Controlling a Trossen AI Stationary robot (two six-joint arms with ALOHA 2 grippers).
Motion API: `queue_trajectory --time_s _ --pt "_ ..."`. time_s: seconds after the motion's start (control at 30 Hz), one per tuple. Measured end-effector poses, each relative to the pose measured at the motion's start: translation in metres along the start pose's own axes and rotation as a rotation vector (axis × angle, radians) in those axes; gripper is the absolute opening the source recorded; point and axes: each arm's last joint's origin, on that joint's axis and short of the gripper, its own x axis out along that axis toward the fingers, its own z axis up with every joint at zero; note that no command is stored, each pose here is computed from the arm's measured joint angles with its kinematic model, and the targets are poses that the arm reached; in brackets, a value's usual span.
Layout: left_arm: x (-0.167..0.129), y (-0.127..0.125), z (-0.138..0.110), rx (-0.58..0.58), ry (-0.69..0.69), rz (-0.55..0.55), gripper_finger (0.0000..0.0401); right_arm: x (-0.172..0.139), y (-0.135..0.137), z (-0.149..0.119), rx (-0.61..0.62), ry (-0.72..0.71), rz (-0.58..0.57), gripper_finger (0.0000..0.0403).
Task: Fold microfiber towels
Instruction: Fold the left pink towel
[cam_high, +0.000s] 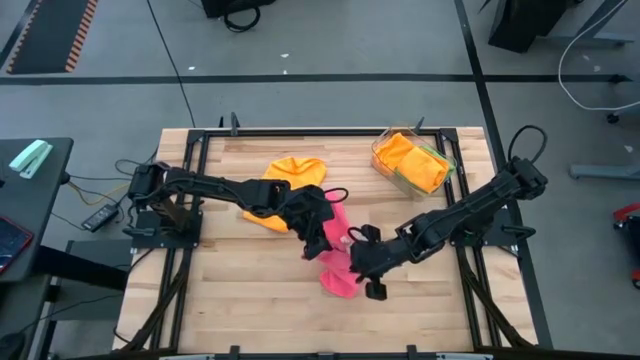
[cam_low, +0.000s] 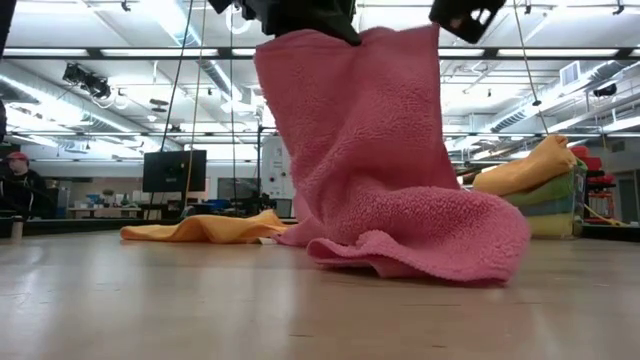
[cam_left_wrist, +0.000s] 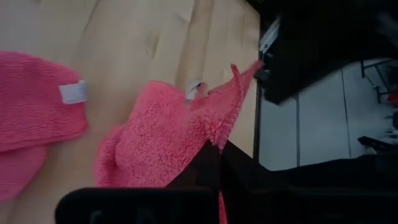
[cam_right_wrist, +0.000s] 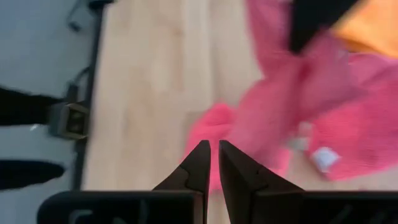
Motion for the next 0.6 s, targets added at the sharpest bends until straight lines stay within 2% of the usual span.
queue_trajectory --time_s 0.1,0.3,0.47,0.6 --pt "0.002 -0.004 -0.004 0.025 0.014 -0.01 0.0008 0.004 -0.004 -0.004 0.014 -0.014 -0.057 0.004" --pt "0.004 -0.007 -0.012 0.042 0.059 0.019 0.0017 0.007 -0.007 -0.009 0.077 0.017 -0.063 0.0049" --pt "0.004 -0.007 -0.011 0.044 0.05 0.02 0.0007 0.007 -0.009 -0.007 0.098 0.011 -0.062 0.0099" --pt "0.004 -0.007 -0.011 0.041 0.05 0.02 0.0019 0.008 -0.013 -0.003 0.12 -0.004 -0.067 0.0152"
